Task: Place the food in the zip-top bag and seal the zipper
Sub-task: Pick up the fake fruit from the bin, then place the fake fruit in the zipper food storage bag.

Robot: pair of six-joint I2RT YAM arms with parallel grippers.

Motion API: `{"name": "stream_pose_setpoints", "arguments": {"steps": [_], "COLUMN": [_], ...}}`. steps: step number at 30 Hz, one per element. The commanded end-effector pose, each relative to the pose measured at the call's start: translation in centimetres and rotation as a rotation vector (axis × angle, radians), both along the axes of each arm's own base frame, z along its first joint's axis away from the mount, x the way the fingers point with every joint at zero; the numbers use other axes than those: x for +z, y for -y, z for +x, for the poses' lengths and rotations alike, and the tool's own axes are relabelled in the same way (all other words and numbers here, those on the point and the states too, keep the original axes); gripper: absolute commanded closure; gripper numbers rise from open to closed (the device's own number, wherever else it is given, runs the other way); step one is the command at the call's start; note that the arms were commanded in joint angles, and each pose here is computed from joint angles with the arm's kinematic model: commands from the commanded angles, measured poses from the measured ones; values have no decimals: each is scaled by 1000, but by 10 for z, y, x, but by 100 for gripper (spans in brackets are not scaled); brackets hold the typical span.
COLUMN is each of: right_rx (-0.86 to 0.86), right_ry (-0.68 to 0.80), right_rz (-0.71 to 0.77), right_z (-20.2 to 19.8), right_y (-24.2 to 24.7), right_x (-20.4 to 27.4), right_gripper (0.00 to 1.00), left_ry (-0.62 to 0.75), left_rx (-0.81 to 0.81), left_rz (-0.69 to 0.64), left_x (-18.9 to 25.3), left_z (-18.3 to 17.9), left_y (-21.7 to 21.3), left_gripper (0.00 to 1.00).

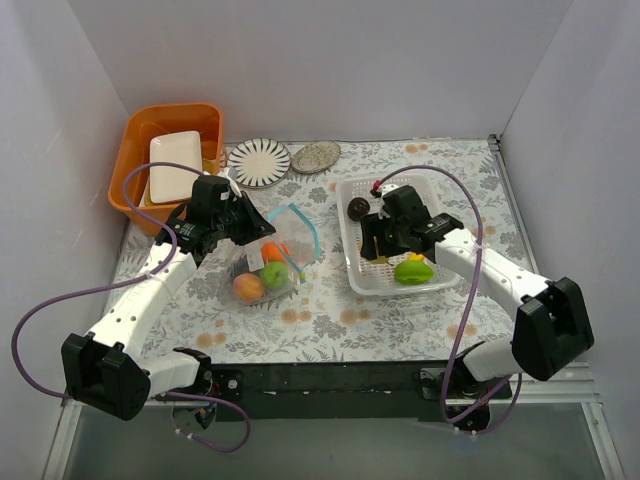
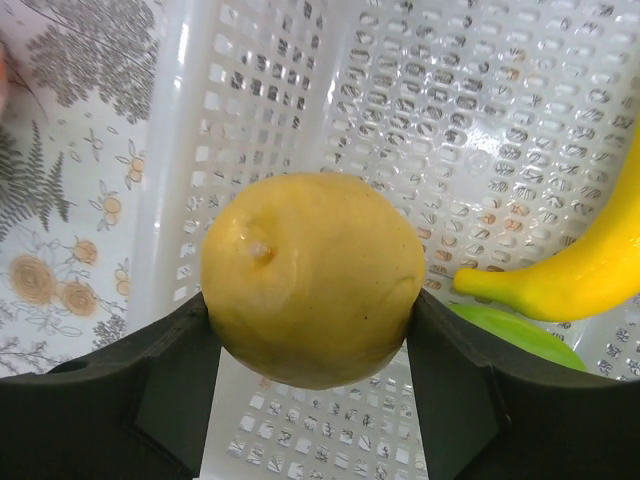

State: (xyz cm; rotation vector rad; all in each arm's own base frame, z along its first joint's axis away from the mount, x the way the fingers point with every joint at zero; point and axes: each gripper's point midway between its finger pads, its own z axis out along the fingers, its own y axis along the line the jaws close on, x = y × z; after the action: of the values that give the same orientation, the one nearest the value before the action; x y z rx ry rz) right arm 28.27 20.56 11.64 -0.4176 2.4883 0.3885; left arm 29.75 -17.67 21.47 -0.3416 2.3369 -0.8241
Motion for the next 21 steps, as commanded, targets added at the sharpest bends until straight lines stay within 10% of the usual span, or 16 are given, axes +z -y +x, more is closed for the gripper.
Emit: {"name": "stream_pose_setpoints", "arguments": {"steps": [1, 21], "right_rx": [-19, 329], "right_ry": [141, 161], "right_rz": [147, 827], "right_z": [17, 2], "right_y": [-16, -138], "right_x": [62, 176], "right_gripper": [70, 71], "left_ry": [43, 37], "left_rx": [-22, -25], "left_rz": [-22, -29], "left_x": [15, 14], "left_z": [3, -6], "left_y": [4, 3], "left_gripper": [100, 100]}}
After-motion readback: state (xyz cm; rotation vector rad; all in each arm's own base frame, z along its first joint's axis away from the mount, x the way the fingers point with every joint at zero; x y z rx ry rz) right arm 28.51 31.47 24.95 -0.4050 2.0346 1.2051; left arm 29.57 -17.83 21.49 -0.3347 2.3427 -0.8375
